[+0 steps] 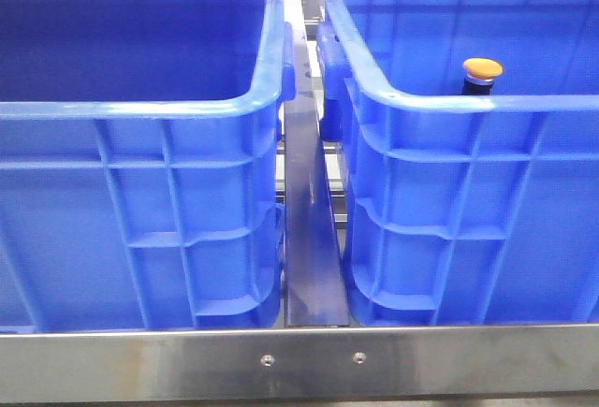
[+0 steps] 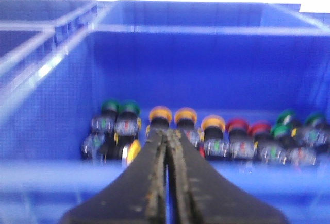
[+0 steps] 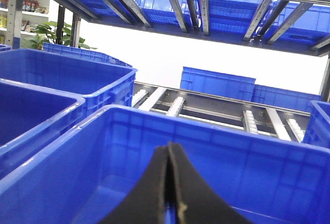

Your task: Pick red and yellow buttons and place in box

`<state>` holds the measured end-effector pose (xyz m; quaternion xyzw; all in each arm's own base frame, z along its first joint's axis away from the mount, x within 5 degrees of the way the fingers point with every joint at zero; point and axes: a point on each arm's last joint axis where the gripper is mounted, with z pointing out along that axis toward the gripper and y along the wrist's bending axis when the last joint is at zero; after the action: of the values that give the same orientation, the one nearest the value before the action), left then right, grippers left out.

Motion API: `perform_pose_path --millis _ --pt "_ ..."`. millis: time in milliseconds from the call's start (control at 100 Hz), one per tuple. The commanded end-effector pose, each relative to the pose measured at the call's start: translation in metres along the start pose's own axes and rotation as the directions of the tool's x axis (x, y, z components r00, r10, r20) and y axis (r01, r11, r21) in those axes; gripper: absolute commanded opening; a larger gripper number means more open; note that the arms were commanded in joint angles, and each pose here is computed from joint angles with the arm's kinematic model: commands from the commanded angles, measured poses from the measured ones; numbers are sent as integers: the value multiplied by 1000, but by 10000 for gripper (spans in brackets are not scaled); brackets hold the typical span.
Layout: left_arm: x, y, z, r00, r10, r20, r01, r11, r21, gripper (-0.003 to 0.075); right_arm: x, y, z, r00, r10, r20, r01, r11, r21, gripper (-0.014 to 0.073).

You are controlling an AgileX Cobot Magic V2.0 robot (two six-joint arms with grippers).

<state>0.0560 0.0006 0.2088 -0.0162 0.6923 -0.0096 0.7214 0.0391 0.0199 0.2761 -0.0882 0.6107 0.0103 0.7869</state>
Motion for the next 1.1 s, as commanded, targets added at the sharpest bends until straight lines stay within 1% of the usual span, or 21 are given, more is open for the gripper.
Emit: perform_pose_path --millis 0,110,1090 --pt "-4 0 -2 995 -22 95 22 1000 5 -20 -8 -3 1 1000 14 21 -14 1000 18 -102" --pt "-5 0 -2 992 -22 121 21 1000 7 -20 -8 -3 1 1000 15 17 -15 1000 18 -102" --pt "-4 0 -2 994 -22 110 22 1000 9 -20 -8 -2 1 1000 15 17 -15 1000 16 -102"
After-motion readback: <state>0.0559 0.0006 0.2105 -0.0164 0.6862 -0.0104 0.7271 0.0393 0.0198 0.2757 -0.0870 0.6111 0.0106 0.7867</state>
